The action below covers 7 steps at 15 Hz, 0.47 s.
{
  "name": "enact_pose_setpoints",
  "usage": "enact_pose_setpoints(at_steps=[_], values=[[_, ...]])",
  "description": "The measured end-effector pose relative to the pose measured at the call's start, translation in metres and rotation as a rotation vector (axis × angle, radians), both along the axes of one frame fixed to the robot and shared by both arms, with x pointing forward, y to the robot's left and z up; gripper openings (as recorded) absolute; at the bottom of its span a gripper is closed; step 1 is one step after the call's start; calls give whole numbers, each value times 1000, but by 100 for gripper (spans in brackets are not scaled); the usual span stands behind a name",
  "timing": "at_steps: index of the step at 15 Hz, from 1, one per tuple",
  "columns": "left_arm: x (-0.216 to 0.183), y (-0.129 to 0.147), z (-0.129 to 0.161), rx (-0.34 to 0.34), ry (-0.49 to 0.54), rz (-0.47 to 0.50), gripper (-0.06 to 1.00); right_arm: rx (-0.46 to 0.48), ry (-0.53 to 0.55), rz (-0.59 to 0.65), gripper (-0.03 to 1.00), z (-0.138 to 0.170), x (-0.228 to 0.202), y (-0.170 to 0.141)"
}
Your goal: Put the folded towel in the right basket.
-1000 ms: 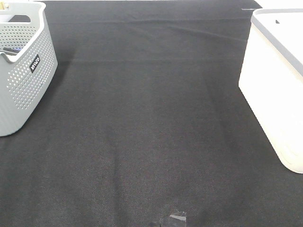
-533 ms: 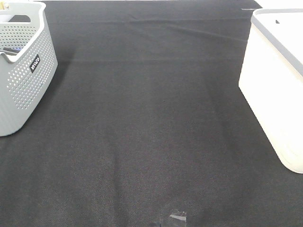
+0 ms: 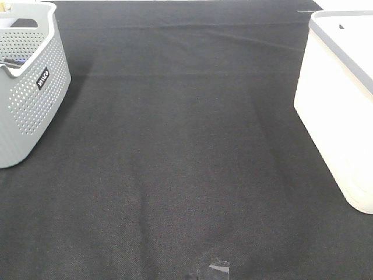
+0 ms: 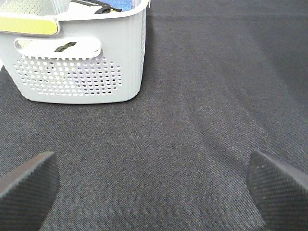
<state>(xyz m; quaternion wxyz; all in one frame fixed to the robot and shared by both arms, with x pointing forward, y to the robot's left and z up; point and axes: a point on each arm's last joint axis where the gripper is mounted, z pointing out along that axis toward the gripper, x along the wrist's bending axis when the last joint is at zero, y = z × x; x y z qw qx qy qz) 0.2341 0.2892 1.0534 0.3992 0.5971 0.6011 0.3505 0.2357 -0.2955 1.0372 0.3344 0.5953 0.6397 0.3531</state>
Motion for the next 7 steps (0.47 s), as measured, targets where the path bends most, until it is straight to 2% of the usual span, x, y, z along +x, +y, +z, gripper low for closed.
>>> enact_pose_setpoints(at_steps=[7], values=[[0, 0, 0, 0, 0, 0, 99, -7, 0, -3, 97, 0, 0, -1]])
